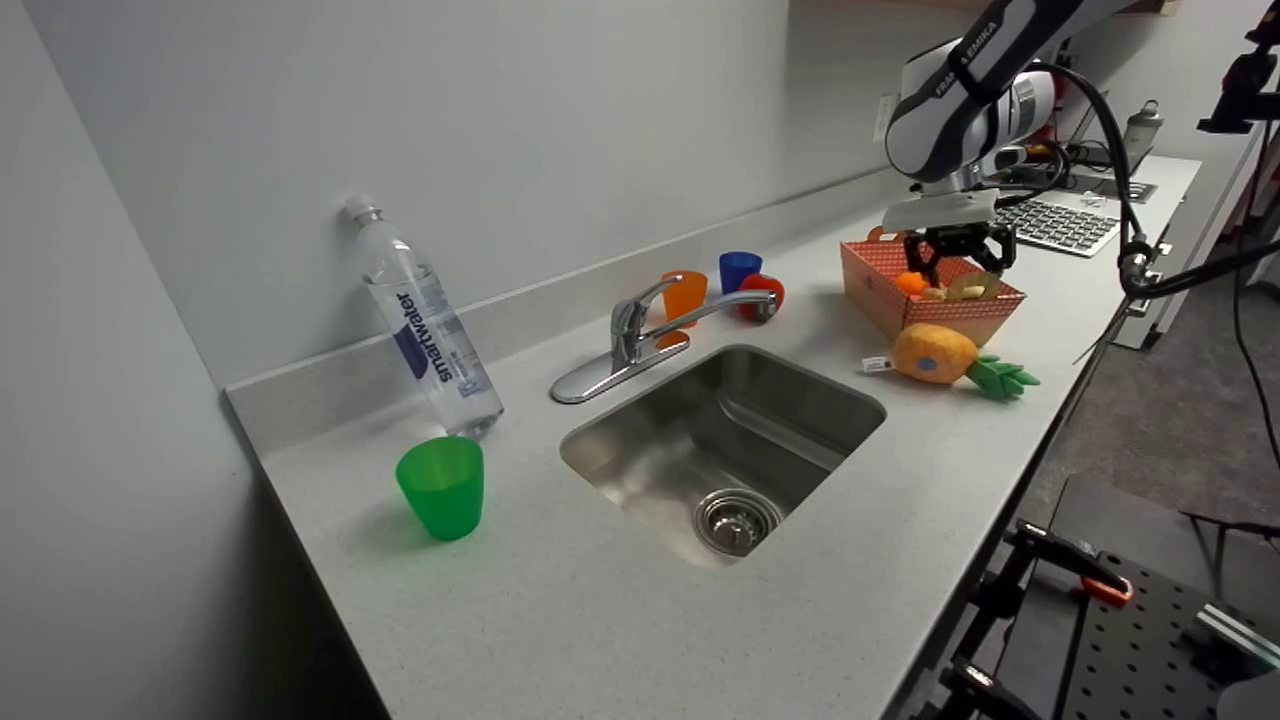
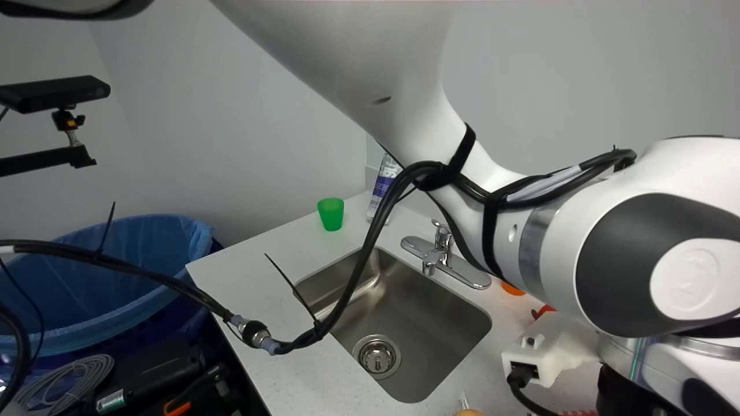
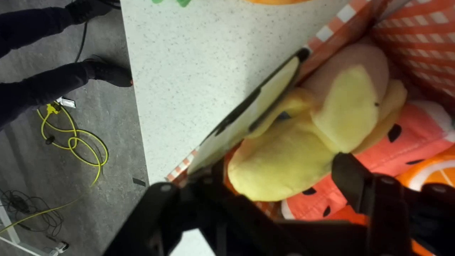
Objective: Remove the banana plushie from the box
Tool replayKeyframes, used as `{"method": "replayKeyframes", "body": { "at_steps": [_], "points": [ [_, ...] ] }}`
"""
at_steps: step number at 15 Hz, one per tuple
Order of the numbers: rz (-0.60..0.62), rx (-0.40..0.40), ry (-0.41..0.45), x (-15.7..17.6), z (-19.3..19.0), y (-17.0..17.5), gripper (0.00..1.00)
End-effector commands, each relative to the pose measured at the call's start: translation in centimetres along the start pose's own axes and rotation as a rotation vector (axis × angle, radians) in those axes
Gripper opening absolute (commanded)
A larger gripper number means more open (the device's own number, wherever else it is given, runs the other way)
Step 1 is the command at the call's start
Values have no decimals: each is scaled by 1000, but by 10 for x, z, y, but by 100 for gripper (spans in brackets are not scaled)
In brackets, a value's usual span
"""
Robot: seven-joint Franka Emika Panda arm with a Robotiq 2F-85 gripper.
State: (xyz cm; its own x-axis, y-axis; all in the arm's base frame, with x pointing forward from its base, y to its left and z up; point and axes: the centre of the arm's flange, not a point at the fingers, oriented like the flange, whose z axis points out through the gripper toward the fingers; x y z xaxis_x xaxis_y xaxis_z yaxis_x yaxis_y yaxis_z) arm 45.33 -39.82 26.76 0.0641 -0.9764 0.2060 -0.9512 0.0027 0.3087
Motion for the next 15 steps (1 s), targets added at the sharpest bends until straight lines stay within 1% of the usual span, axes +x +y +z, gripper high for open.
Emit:
{"method": "replayKeyframes", "body": {
  "at_steps": [1,2,4,7,13,14,15],
  "points": [
    [-11,38,25,-2,-21,-4,46],
    [-17,58,32,-3,-28,-6,37],
    [-25,86,46,-5,-40,-9,22],
    [-27,104,40,-8,-50,-10,1],
    [-37,126,33,-10,-65,-12,0],
    [-29,124,30,-10,-65,-12,26],
    [-26,121,32,-9,-63,-12,28]
  ]
}}
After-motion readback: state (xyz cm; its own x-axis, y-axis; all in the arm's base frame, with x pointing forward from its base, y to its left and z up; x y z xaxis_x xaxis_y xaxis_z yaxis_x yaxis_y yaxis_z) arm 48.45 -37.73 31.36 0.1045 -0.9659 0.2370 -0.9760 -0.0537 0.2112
